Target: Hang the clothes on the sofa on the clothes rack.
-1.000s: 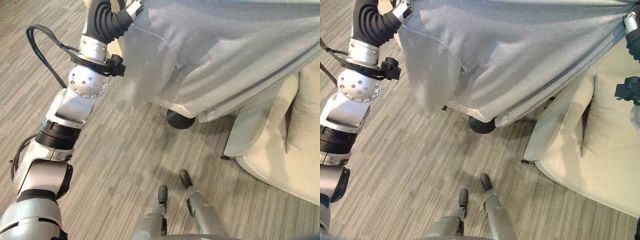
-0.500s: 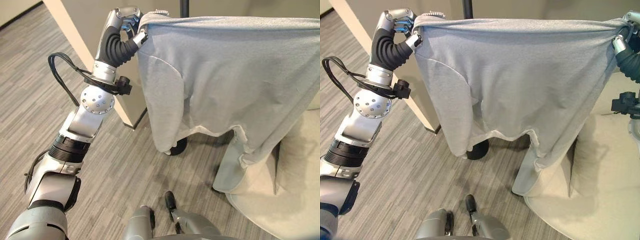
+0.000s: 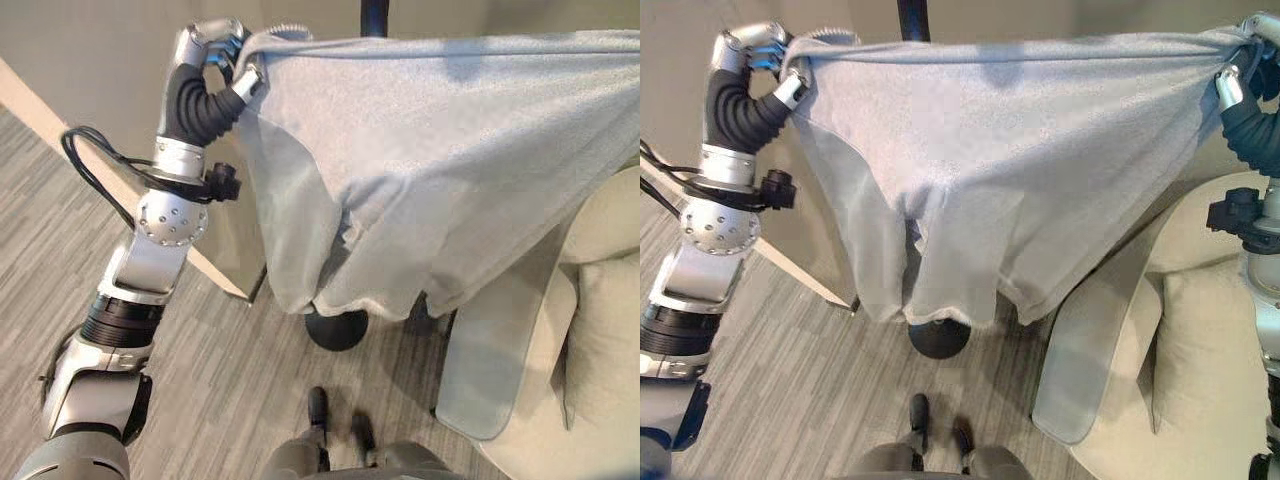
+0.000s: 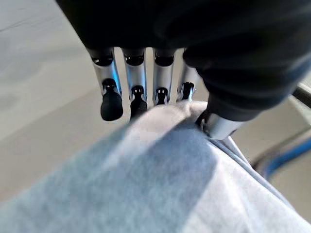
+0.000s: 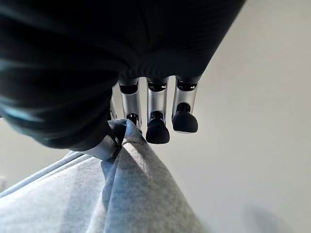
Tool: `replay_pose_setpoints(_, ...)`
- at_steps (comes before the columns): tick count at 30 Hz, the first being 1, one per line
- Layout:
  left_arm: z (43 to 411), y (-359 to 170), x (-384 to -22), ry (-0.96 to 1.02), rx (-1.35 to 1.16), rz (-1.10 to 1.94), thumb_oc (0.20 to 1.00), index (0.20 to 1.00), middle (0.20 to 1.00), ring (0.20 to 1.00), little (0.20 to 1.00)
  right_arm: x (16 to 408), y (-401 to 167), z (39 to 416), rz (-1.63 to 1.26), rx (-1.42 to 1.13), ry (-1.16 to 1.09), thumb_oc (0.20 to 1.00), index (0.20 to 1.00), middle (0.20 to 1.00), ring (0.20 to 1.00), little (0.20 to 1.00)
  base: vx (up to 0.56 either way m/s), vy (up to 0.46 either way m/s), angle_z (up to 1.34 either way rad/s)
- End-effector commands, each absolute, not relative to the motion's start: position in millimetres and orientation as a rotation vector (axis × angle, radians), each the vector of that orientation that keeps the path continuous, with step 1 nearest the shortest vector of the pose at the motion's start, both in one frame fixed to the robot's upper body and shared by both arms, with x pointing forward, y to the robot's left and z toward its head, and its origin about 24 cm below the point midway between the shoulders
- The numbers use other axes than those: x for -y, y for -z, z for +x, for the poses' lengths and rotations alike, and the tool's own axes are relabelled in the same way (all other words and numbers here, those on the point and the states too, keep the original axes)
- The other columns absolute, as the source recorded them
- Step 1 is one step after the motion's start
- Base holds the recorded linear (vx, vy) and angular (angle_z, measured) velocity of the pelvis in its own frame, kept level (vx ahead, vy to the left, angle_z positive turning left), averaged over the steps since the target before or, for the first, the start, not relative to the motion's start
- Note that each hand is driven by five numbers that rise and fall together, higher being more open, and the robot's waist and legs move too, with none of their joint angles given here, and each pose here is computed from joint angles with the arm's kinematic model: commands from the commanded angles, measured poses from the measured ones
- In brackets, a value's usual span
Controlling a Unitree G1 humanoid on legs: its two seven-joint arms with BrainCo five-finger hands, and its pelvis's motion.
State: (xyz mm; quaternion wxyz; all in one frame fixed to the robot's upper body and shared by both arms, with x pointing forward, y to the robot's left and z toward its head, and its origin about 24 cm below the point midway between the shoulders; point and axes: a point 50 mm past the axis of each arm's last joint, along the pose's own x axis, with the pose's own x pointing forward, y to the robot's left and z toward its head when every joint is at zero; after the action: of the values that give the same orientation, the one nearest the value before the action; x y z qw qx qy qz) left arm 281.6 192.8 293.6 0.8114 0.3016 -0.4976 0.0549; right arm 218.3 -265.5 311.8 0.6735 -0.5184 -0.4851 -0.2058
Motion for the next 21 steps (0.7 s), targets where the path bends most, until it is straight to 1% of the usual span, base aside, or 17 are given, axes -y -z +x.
replay_pose_setpoints(1, 266.8, -308.4, -228.9, -0.313, 1.106, 0.669, 0.200, 0.200, 0.200, 0.200, 0.200, 289.4, -320.1, 212.2, -1.128, 1.081, 0.651, 0.200, 0.200, 0.200, 0.200, 0.200, 0.06, 0.094, 0.17)
replay_pose_setpoints(9, 257.5, -316.3, -234.8, -0.369, 1.151, 0.676, 0.200, 0.200, 0.200, 0.200, 0.200, 285.7, -316.4, 209.4, -1.117, 1.106, 0.670, 0.200, 0.200, 0.200, 0.200, 0.200, 0.02, 0.031, 0.00)
replay_pose_setpoints(21, 257.6, -316.4, -229.6, -0.355, 1.176, 0.639, 0.200, 0.200, 0.200, 0.200, 0.200, 275.1, -334.5, 207.1, -1.117, 1.193, 0.639, 0.200, 0.200, 0.200, 0.200, 0.200, 0.06, -0.058, 0.10)
